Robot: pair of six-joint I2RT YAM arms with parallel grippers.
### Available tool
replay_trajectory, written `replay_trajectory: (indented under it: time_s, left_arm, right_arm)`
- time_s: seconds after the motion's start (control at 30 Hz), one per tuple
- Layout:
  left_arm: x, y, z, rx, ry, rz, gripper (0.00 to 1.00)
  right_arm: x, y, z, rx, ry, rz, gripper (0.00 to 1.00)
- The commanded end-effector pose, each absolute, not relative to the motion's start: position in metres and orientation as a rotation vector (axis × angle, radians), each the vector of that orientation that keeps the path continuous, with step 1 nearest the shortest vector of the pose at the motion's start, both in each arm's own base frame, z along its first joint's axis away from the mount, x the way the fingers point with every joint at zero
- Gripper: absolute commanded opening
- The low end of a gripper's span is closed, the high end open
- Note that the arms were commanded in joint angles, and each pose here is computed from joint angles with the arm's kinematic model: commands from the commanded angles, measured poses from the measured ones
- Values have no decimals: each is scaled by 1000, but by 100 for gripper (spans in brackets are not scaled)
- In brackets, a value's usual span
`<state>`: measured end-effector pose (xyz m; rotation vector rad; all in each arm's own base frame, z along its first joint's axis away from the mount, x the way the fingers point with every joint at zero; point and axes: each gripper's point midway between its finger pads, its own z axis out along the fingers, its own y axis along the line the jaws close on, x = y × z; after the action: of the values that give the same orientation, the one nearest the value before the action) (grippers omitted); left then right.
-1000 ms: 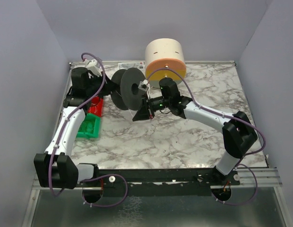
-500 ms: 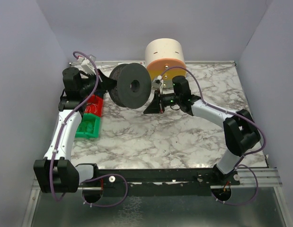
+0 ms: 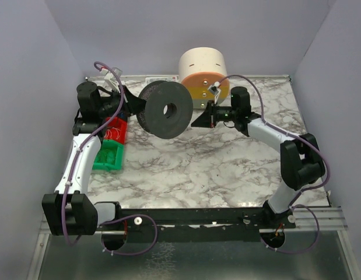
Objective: Wrap the cables
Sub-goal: Wrap the cable around the cable reel.
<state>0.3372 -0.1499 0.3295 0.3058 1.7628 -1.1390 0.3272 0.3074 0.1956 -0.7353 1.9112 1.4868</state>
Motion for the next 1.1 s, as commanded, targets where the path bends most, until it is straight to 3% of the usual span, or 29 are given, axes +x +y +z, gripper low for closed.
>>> replay_trajectory:
  time_s: [0.0,0.23,1.07]
  left_arm:
    - [329,-157,347,433,1710,-1150,0]
    - [321,-172,342,519,1720,-1175,0]
    - [309,-193,300,833,1821,-836,0]
  right_arm:
    - [338,293,212,-649,1897,1479,0]
    - [342,286,226,-550,1890,1477,0]
    - [363,261,263,-411,1877,1599,0]
